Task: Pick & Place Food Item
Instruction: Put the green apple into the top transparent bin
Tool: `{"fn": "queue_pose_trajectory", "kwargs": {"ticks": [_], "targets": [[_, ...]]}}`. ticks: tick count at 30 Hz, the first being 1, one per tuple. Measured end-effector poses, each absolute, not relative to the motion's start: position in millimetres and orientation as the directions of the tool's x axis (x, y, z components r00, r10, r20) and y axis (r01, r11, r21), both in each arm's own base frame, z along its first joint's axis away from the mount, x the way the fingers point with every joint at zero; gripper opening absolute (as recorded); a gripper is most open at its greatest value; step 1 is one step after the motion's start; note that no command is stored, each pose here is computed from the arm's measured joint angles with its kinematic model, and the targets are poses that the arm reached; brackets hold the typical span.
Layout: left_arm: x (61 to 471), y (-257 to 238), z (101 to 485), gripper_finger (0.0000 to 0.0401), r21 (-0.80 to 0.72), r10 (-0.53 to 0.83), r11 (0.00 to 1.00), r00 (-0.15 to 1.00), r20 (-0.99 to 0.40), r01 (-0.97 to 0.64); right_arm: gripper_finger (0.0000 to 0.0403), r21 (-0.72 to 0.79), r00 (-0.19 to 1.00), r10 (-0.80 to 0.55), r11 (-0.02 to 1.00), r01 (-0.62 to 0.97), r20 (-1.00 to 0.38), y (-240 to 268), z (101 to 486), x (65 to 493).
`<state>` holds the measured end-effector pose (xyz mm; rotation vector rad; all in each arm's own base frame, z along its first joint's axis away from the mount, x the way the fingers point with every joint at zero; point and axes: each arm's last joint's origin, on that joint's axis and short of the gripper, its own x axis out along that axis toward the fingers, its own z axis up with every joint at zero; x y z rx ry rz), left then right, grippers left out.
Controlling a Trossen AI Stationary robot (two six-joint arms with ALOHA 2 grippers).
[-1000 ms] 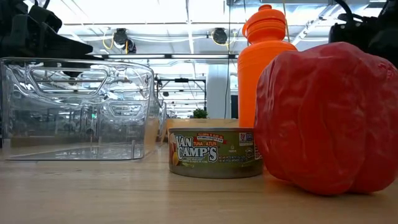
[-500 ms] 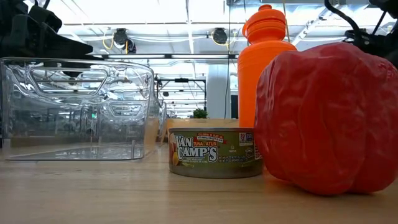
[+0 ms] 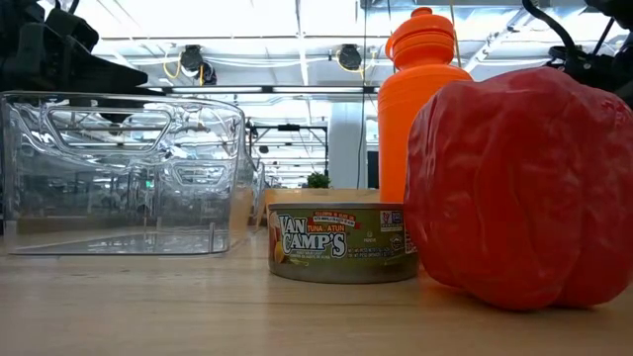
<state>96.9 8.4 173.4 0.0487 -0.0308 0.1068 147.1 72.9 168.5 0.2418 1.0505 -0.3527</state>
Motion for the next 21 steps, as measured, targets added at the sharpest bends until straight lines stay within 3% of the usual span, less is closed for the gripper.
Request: {"fn": "queue_pose_trajectory", "kwargs": {"ticks": [11,21], "targets": [[97,8,173,0.0335,0.047,0.107,0.993,0.994,0.033,-0.108,0.0295,0.073,0.578,-0.168,0.926,0.37,-0.798,66,214,138],[97,8,173,0.0335,0.047,0.107,0.993,0.994,0.033,-0.108,0.0291,0.087,0.765,-0.137,0.966,0.244,-0.629,71,233,151]]}}
